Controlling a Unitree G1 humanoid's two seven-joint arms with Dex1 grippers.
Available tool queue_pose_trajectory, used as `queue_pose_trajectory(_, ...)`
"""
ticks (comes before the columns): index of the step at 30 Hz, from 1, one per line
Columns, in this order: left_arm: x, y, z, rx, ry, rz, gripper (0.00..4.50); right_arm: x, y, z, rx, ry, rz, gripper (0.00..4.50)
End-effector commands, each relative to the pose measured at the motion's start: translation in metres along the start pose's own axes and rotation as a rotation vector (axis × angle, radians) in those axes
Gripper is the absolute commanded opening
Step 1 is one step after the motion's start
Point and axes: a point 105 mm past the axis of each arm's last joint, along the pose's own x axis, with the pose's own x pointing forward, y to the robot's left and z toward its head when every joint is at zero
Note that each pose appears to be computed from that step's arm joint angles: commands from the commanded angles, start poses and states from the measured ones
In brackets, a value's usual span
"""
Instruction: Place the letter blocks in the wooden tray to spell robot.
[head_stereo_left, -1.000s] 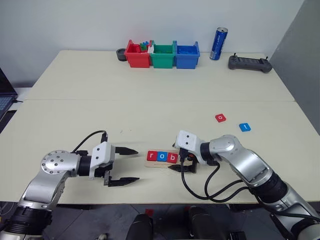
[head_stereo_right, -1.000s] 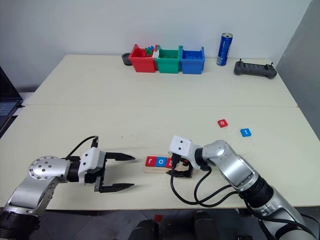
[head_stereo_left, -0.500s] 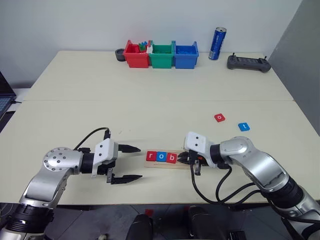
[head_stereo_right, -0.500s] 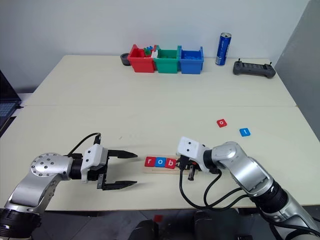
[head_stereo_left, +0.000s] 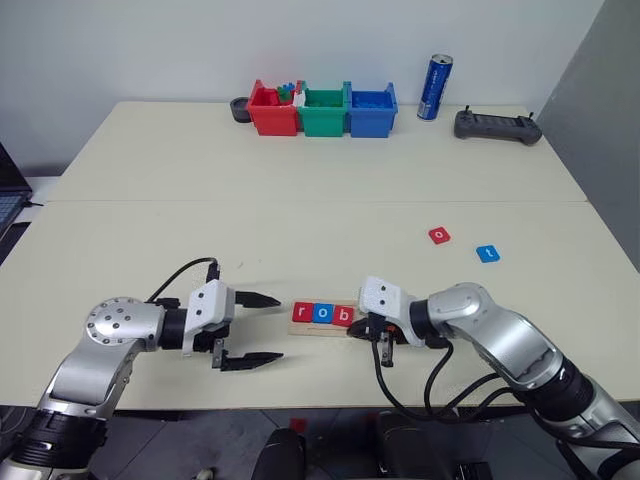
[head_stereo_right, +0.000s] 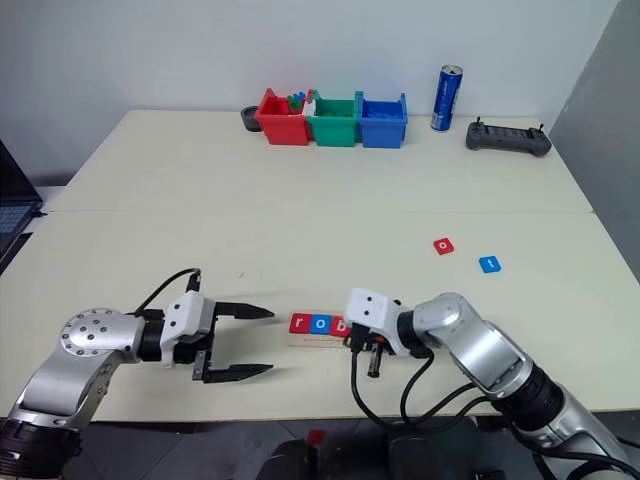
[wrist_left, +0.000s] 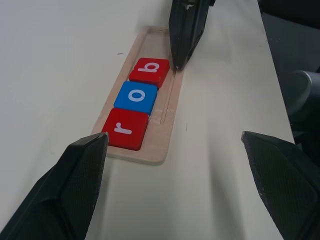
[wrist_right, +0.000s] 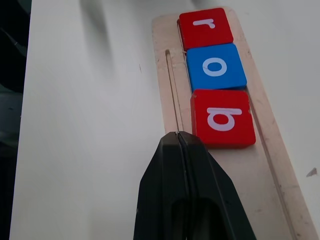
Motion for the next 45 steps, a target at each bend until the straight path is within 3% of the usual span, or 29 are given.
queue_pose_trajectory(1,-0.004,0.003,0.006,0.042,-0.012,0.013,4.5,-0.002,-0.005,0.014,-0.044,-0.038,-0.029,0.03)
queue_pose_trajectory(14,0.002,0.004,0.009,0.051,-0.021,0.013,4.5,-0.005,-0.008,0.019,-0.05,-0.069,-0.04,0.03)
queue_pose_trajectory(18,0.003,0.004,0.01,0.048,-0.028,0.018,4.5,-0.02,-0.008,0.028,-0.055,-0.107,-0.043,0.03)
queue_pose_trajectory(21,0.002,0.005,0.013,0.045,-0.036,0.027,4.5,-0.039,-0.026,0.032,-0.041,-0.133,-0.156,0.54)
queue_pose_trajectory(24,0.002,0.006,0.016,0.036,-0.053,0.034,4.5,-0.063,-0.047,0.028,0.003,-0.142,-0.303,1.59)
queue_pose_trajectory(32,-0.006,0.009,0.016,0.024,-0.045,0.059,4.5,-0.107,-0.068,0.002,0.157,-0.176,-0.578,4.45)
queue_pose_trajectory(36,-0.009,0.012,0.013,0.022,-0.041,0.069,4.5,-0.119,-0.087,-0.019,0.214,-0.144,-0.777,4.48)
queue_pose_trajectory(45,-0.006,0.013,0.01,0.035,-0.043,0.057,4.5,-0.119,-0.137,-0.046,0.36,-0.141,-0.984,4.48)
